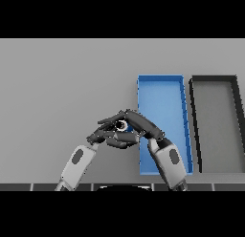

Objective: Pick up the blue pipe and place it into the blue bin.

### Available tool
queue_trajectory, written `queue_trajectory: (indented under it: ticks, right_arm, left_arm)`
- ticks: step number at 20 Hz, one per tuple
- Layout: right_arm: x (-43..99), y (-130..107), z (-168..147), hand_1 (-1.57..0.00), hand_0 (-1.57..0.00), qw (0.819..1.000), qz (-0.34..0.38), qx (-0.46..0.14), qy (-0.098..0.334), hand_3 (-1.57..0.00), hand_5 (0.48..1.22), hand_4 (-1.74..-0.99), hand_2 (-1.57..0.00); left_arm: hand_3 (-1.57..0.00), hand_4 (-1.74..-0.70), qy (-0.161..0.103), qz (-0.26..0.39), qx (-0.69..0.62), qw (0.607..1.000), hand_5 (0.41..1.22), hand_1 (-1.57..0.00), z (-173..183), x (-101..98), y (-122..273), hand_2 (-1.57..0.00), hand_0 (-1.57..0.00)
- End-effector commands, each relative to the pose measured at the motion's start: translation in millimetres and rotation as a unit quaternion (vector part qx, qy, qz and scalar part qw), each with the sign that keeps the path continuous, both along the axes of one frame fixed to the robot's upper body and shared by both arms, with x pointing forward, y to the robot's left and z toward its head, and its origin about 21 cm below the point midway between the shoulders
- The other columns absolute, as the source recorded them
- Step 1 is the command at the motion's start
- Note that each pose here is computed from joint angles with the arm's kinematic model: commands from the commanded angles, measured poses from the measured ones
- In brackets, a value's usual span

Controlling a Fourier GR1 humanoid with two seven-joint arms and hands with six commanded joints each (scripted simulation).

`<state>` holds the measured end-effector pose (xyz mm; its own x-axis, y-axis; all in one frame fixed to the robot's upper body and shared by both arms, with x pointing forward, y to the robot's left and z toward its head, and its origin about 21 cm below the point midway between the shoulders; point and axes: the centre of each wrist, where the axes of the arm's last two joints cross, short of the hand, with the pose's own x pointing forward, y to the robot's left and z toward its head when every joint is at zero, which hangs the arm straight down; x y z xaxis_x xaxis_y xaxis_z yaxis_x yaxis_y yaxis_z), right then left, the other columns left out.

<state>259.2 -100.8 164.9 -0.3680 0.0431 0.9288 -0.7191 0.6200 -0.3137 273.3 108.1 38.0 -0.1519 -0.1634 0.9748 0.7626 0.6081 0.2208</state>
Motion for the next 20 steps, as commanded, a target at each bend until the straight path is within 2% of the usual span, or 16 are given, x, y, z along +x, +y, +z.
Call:
queue_trajectory:
  ticks: [1,4,6,7,9,11,13,15,17,20]
  right_arm:
    - [1.3,3.6,6.4,-1.57,-1.57,1.000,-0.003,0.007,0.006,-1.57,1.221,-1.497,-1.57]
    - [2.0,-1.7,28.8,-1.57,-1.57,0.999,0.014,0.039,0.012,-1.57,1.221,-1.495,-1.57]
    - [5.4,-5.8,45.2,-1.57,-1.57,0.998,0.005,0.058,0.036,-1.57,1.221,-1.494,-1.57]
    - [10.4,-12.3,54.7,-1.57,-1.57,0.997,0.002,0.072,0.031,-1.57,1.221,-1.494,-1.57]
    - [21.2,-16.4,72.2,-1.57,-1.57,0.995,0.000,0.091,0.037,-1.57,1.221,-1.496,-1.57]
    - [24.5,-21.3,99.6,-1.57,-1.57,0.992,-0.002,0.124,0.017,-1.57,1.221,-1.497,-1.57]
    - [30.6,-39.4,123.0,-1.57,-1.57,0.987,-0.045,0.154,-0.006,-1.57,1.221,-1.497,-1.57]
    - [39.4,-57.5,137.1,-1.57,-1.57,0.983,-0.095,0.153,-0.023,-1.57,1.221,-1.498,-1.57]
    - [52.3,-76.5,135.2,-1.57,-1.57,0.980,-0.141,0.139,-0.020,-1.57,1.221,-1.498,-1.57]
    - [61.5,-99.7,123.4,-1.57,-1.57,0.970,-0.209,0.127,-0.002,-1.57,1.221,-1.499,-1.57]
  left_arm:
    - [-0.02,-0.97,0.003,0.004,0.003,1.000,0.531,-0.02,-1.9,0.4,0.8,-0.02,-0.03]
    - [-0.01,-0.97,0.001,0.009,0.016,1.000,0.501,-0.01,0.3,3.7,1.6,-0.01,-0.01]
    - [-0.01,-0.97,0.005,0.008,0.014,1.000,0.489,-0.01,-0.9,1.9,-2.7,-0.01,-0.01]
    - [0.00,-0.97,-0.001,0.012,0.018,1.000,0.485,-0.01,2.2,4.8,-1.7,-0.01,-0.01]
    - [0.00,-0.96,0.005,0.010,0.019,1.000,0.475,0.00,-0.6,1.9,0.2,0.00,0.00]
    - [0.00,-0.95,0.000,0.007,0.017,1.000,0.474,0.00,-2.7,-1.4,1.7,0.00,0.00]
    - [0.00,-0.95,-0.006,0.004,0.014,1.000,0.471,0.00,-3.0,-3.7,3.7,0.00,0.00]
    - [0.00,-0.95,-0.014,0.002,0.009,1.000,0.466,0.00,1.2,-3.0,3.3,0.00,0.00]
    - [0.00,-0.95,-0.012,0.007,0.011,1.000,0.468,0.00,3.8,-4.4,6.9,0.00,0.00]
    - [0.00,-0.95,-0.004,0.011,0.011,1.000,0.474,0.00,3.1,-7.3,8.5,0.00,0.00]
